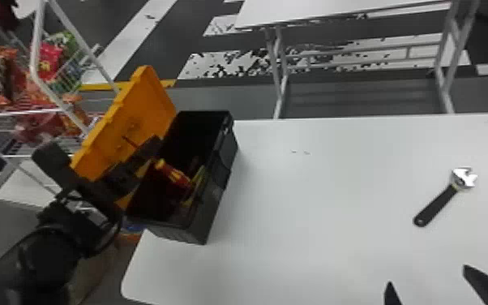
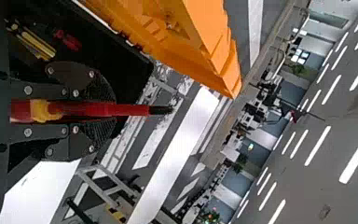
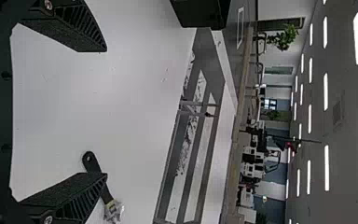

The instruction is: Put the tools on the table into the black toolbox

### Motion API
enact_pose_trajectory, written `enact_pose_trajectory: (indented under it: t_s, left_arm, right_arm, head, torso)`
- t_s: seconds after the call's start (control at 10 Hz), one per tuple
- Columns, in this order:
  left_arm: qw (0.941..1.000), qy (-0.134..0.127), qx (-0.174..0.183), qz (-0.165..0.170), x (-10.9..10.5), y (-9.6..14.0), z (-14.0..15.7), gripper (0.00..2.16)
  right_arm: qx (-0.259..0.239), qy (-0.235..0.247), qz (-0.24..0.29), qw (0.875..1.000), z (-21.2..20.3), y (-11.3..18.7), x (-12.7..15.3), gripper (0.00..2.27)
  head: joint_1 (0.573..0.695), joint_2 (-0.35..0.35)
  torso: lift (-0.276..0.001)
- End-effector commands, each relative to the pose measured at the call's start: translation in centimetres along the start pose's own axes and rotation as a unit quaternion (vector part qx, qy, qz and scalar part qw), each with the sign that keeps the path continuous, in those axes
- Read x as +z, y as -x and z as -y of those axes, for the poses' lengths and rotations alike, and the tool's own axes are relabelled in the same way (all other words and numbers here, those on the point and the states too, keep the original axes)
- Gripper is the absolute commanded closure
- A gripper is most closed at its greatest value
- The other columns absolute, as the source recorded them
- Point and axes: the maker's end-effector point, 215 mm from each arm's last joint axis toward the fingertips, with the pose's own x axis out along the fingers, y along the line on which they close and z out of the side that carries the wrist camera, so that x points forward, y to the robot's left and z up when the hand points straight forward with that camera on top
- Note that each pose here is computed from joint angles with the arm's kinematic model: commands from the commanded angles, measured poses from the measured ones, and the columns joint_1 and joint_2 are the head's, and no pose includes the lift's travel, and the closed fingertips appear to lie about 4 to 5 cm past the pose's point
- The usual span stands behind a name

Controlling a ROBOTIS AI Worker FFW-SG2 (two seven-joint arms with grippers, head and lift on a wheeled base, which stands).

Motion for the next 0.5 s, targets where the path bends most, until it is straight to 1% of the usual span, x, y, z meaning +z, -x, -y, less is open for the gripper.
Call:
enact_pose_trajectory:
  t_s: [0.0,0.1,0.2,0.3,0.4]
  left_arm:
    - [1.0,-0.001,0.001,-0.003,-0.6,0.1,0.0,0.0]
    - [0.9999,-0.005,-0.011,-0.009,-1.2,0.5,0.8,0.01]
    - [0.9993,-0.012,-0.03,-0.019,-2.7,1.0,2.5,0.03]
    - [0.9983,-0.033,-0.046,0.014,-2.6,1.5,4.4,0.03]
    - [0.995,-0.056,-0.059,0.058,-1.7,2.0,6.2,0.03]
  right_arm:
    - [0.0,-0.001,-0.005,1.0,0.0,0.0,-0.2,0.06]
    - [-0.002,-0.004,-0.008,1.0,0.1,0.0,-0.3,0.06]
    - [-0.01,-0.013,-0.01,1.0,0.7,-0.2,-0.4,0.06]
    - [-0.022,-0.023,-0.022,0.999,1.7,-0.5,-0.9,0.07]
    - [-0.031,-0.029,-0.025,0.999,2.5,-0.8,-0.9,0.07]
  head:
    - [0.695,0.35]
    - [0.695,0.35]
    - [0.695,0.35]
    - [0.695,0.35]
    - [0.695,0.35]
  torso:
    - [-0.075]
    - [-0.075]
    - [-0.075]
    - [-0.075]
    - [-0.075]
